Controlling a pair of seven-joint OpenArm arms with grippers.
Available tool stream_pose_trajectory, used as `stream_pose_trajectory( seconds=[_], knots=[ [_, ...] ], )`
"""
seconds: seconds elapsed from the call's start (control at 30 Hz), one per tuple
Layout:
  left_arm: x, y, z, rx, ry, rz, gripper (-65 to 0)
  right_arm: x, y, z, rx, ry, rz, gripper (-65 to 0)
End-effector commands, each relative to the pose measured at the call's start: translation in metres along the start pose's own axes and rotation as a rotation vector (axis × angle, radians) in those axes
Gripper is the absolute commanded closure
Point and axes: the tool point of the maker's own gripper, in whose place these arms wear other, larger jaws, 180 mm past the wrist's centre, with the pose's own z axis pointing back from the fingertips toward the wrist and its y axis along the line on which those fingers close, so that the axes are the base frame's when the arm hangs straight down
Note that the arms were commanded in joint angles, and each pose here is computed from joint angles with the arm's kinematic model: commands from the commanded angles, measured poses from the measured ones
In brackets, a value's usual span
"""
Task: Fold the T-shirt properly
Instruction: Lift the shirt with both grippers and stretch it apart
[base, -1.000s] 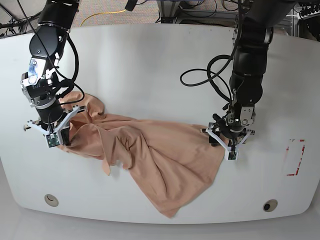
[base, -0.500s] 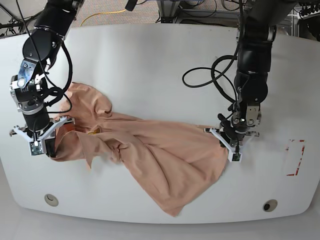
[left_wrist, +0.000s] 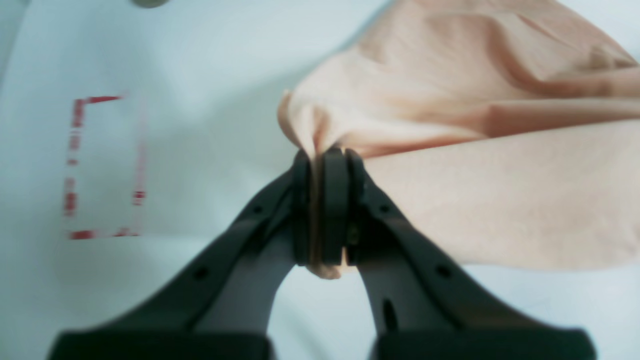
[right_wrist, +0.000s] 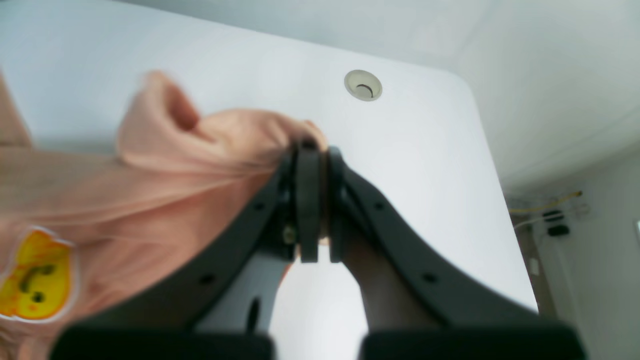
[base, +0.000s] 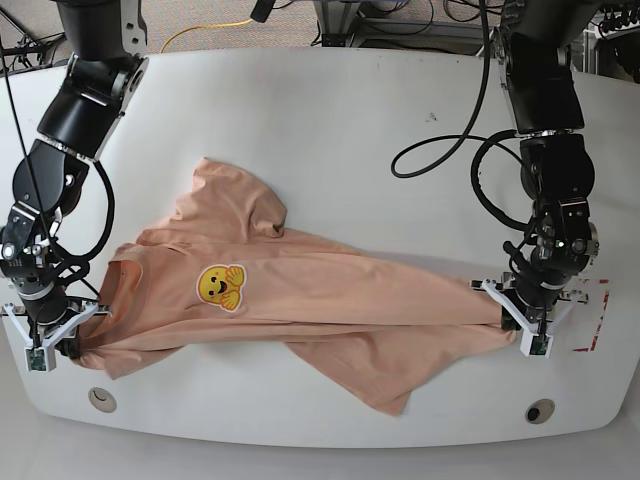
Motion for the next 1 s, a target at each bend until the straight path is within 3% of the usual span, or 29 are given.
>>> stream_pose_trajectory(
  seconds=[0.0, 0.27, 0.4, 0.6, 0.97],
  knots=[
    [0.031, 0.008, 0.012, 0.011, -0.072, -0.026, 0.0, 0.021, -0.022, -0.004, -0.029, -0.041, -0.019, 0.0],
    [-0.001, 0.001, 0.041, -0.006, 0.004, -0.122, 0.0, 0.007, -0.031, -0.021, -0.016, 0.026, -0.080, 0.0],
    [-0.027, -0.009, 0.056, -0.015, 0.046, -0.147, 0.0, -0.017, -0.028, -0.018, -0.013, 0.109, -0.080, 0.0],
    [-0.078, -0.018, 0.074, -0.035, 0.142, -0.169, 0.0, -0.044, -0.010, 0.001, -0.007, 0.164, -0.022, 0.0],
    [-0.166, 0.006, 0.117, 0.014, 0.344, -0.137, 0.0, -0.105, 0.039, 0.049, 0.040, 0.248, 0.068, 0.0]
  ],
)
